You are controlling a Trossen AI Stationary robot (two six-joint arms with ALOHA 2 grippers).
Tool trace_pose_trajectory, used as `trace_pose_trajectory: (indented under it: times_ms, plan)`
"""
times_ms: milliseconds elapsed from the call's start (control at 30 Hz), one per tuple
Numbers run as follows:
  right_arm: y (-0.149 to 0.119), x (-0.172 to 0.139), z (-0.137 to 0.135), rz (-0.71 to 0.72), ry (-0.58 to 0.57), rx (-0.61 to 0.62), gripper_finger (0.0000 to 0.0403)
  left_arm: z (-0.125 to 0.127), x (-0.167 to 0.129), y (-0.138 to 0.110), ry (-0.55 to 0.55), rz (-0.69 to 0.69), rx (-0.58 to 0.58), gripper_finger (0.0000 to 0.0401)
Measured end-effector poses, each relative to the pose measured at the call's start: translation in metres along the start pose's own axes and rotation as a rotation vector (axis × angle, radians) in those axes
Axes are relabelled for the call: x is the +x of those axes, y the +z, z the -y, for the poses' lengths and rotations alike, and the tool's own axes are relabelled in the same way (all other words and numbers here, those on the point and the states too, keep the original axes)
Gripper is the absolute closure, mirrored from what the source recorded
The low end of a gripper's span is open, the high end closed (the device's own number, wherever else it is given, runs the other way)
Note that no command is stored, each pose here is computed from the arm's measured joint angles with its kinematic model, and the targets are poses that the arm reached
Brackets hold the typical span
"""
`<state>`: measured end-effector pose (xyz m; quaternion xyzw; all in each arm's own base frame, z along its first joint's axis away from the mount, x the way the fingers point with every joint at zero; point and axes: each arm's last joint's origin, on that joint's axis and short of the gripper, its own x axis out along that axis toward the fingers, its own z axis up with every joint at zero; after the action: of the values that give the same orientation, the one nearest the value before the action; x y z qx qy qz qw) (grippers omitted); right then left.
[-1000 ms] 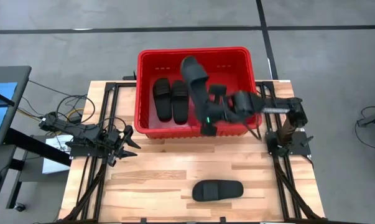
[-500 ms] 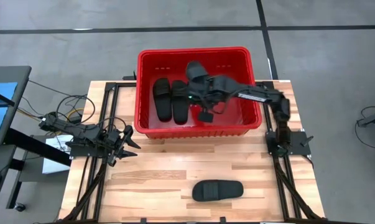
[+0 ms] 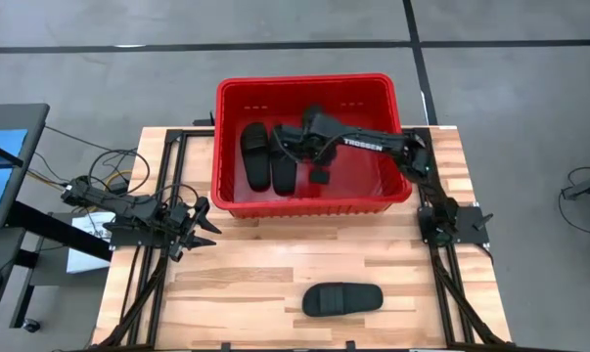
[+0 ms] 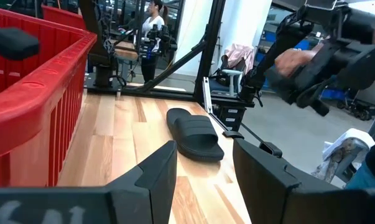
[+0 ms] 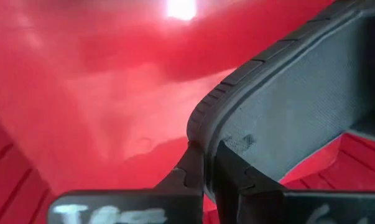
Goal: Pick and place slides into bin
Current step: Put the black slipper into the bin
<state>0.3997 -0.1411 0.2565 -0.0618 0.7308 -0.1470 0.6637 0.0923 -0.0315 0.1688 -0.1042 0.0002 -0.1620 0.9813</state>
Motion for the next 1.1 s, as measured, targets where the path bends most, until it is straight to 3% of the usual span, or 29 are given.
trace_pose_trajectory:
  times_ms: [333, 1100]
  plan:
    - [0.007, 0.024, 0.011, -0.021, 0.066, -0.007, 0.0402, 0.0, 0.0, 0.0, 0.0, 0.0, 0.0, 0.0252]
    - [0.008, 0.019, -0.005, -0.021, 0.214, 0.136, 0.0403, 0.0, 0.0, 0.0, 0.0, 0.0, 0.0, 0.0252]
